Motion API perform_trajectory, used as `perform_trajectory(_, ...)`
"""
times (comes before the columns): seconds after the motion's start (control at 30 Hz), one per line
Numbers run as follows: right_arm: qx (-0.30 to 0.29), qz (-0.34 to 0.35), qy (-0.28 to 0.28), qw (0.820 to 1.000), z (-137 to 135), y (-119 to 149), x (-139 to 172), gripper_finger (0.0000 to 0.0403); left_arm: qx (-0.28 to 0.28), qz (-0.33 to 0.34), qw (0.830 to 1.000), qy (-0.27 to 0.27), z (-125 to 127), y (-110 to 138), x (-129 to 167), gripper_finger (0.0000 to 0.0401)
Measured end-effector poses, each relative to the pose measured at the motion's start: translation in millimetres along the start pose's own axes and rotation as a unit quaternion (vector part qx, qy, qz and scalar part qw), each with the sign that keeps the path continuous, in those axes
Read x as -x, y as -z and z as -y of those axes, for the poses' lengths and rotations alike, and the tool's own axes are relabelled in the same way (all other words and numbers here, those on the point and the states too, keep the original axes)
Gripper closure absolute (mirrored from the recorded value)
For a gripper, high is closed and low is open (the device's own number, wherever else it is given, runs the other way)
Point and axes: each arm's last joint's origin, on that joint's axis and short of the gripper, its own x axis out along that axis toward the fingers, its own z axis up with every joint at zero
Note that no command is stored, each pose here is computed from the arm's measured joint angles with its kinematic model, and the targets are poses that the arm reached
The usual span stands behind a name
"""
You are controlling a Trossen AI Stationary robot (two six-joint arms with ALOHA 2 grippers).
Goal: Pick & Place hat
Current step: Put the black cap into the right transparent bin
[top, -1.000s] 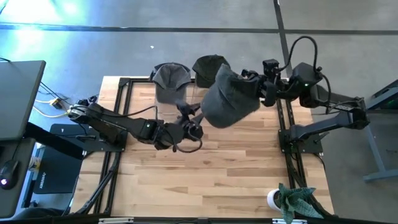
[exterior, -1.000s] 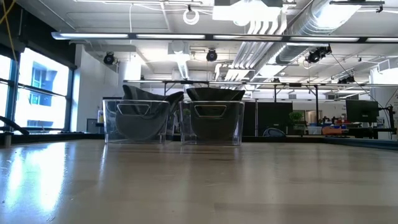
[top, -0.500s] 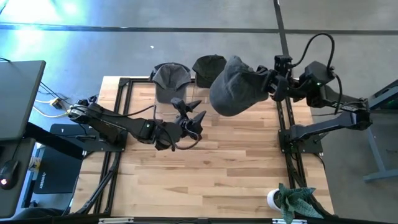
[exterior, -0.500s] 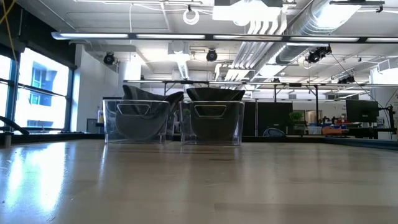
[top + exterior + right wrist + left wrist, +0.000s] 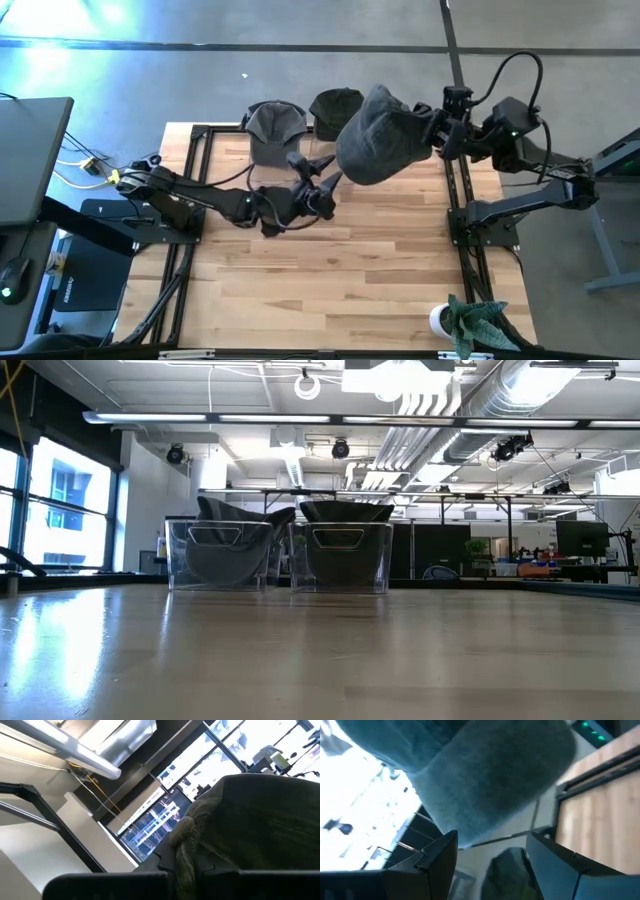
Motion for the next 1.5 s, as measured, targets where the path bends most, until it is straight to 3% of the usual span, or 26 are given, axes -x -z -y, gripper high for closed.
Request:
perform_trajectory(0.17, -0.010, 0.004, -0.014, 1.000, -2, -1, 0, 0.0393, -0.016, 0.009, 1.000, -0.014, 3, -1, -9, 0.0172)
perform_trajectory(0.5, -0.010, 0.002, -0.015, 1.000, -2, -1, 0, 0.0394, 0.063, 0.049, 0.996, -0.048, -12, -9, -8, 0.0172)
perform_trajectory(0.73, -0.014, 0.006, -0.013, 1.000, -2, -1, -1, 0.0390, 0.058, 0.056, 0.996, -0.047, -16, -4, -19, 0.0172)
perform_trajectory(1.17, -0.108, 0.094, 0.020, 0.990, -1, -8, -2, 0.0398, 0.052, 0.060, 0.996, -0.044, -16, -3, -21, 0.0172)
perform_trajectory(1.5, -0.165, 0.097, 0.005, 0.982, 7, 5, -26, 0.0398, 0.050, 0.063, 0.996, -0.043, -16, -3, -21, 0.0172)
